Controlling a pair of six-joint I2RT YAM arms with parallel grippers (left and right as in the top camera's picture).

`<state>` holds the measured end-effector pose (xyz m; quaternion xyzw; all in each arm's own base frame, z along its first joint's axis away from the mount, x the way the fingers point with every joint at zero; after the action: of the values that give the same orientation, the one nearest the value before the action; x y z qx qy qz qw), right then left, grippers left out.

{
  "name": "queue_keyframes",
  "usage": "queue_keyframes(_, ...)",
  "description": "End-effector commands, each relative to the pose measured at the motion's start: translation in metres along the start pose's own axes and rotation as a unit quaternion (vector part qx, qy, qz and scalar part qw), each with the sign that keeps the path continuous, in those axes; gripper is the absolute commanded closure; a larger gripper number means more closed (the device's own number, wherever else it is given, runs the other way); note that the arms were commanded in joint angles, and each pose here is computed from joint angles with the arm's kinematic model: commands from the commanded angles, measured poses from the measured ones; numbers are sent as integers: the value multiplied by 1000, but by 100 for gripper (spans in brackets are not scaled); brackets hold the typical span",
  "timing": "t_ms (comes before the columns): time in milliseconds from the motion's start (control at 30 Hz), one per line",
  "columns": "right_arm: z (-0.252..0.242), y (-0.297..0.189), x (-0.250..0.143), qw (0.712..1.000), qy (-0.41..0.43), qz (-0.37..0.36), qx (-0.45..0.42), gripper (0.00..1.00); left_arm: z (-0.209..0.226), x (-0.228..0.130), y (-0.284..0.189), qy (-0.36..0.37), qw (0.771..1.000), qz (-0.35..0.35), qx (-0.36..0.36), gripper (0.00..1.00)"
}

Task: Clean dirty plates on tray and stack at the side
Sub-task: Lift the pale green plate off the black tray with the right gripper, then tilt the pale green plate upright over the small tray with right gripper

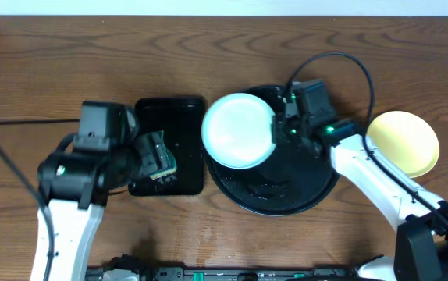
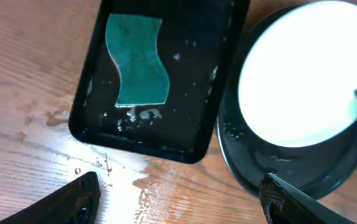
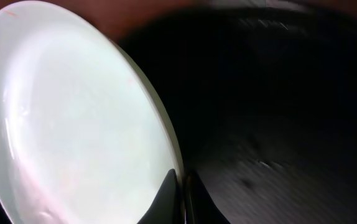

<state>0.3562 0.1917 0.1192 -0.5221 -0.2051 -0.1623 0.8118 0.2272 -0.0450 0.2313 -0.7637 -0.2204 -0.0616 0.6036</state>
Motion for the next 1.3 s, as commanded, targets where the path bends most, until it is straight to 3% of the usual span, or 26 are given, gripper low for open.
queue_keyframes(0,46,-14,23,998,4,-40,56,99,-4,3,-17,9,999,-29,-14,17)
queue_keyframes(267,109,-1,34,986,-53,-142,68,99,-4,2,-21,10,999,-36,-17,17)
queue_keyframes(367,136,14,32,974,-115,-176,81,99,-4,2,-21,10,999,-36,-17,16)
queue_keyframes(600,180,12,36,908,-309,-283,29,99,-4,2,-21,10,999,-36,-17,16)
queue_keyframes(867,204,-16,35,828,-430,-351,-85,99,-4,2,-21,10,999,-36,-17,17)
queue_keyframes(1000,208,-26,32,808,-443,-365,-130,99,-4,2,-21,10,999,-36,-17,17)
queue_keyframes(1267,212,-33,33,806,-434,-380,-138,99,-4,2,-21,10,999,-36,-17,16)
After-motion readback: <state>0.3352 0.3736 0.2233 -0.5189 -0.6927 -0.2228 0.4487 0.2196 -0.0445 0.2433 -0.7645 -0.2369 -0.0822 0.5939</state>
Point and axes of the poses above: each gripper's point midway between its finger pads, its own y axis out along the fingers, its own z axis along the line the jaws close on, x = y × z, the point moved 2 cm from there along -y, back along the fingers, and after that the axes turned 6 degrees about y, right-handed, at the moved point
